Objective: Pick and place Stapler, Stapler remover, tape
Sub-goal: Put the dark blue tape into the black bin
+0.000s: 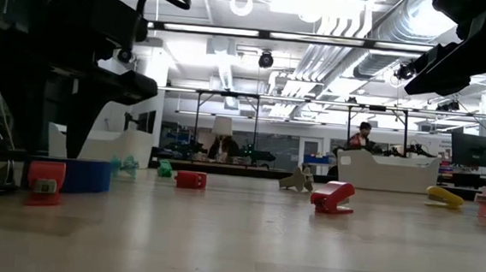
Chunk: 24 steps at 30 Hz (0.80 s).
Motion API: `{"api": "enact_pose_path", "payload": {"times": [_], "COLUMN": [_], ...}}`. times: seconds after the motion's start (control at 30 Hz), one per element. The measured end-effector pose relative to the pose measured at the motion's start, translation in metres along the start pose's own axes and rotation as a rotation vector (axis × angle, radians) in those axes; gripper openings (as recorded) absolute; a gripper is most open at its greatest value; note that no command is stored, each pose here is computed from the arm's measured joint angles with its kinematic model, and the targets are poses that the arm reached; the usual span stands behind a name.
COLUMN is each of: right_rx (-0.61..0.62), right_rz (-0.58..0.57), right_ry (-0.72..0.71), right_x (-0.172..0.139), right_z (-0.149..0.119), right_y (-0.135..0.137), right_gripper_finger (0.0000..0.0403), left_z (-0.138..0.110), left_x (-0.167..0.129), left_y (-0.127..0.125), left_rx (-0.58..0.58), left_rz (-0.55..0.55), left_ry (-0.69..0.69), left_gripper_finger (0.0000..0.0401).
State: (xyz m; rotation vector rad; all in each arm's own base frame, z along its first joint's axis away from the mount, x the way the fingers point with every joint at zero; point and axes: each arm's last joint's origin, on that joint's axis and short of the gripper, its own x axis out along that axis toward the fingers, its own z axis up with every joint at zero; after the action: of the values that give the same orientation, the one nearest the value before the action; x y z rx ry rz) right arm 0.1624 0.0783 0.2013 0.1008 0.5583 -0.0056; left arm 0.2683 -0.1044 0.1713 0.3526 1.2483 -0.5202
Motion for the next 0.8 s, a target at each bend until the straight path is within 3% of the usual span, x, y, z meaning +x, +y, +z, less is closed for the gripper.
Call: {"api": "enact_pose_path", "payload": {"times": [0.43, 0.8], "right_rx": [-0.003, -0.003], "right_rz": [0.002, 0.001], "right_ry": [0.008, 0.008], "right_x": [0.0, 0.0], "right_z": [-0.001, -0.001], "right_y": [0.0, 0.0], "right_gripper_finger": [0.0181, 0.0181], "left_z": [0.004, 0.002], "left_x": [0.002, 0.003], "left_y": [-0.023, -0.029], "left_rx": [0.281, 0.357], "left_rz": [0.093, 0.106], "left_ry": [0.033, 0.064], "left_gripper_finger": [0.0134, 0.0134]}}
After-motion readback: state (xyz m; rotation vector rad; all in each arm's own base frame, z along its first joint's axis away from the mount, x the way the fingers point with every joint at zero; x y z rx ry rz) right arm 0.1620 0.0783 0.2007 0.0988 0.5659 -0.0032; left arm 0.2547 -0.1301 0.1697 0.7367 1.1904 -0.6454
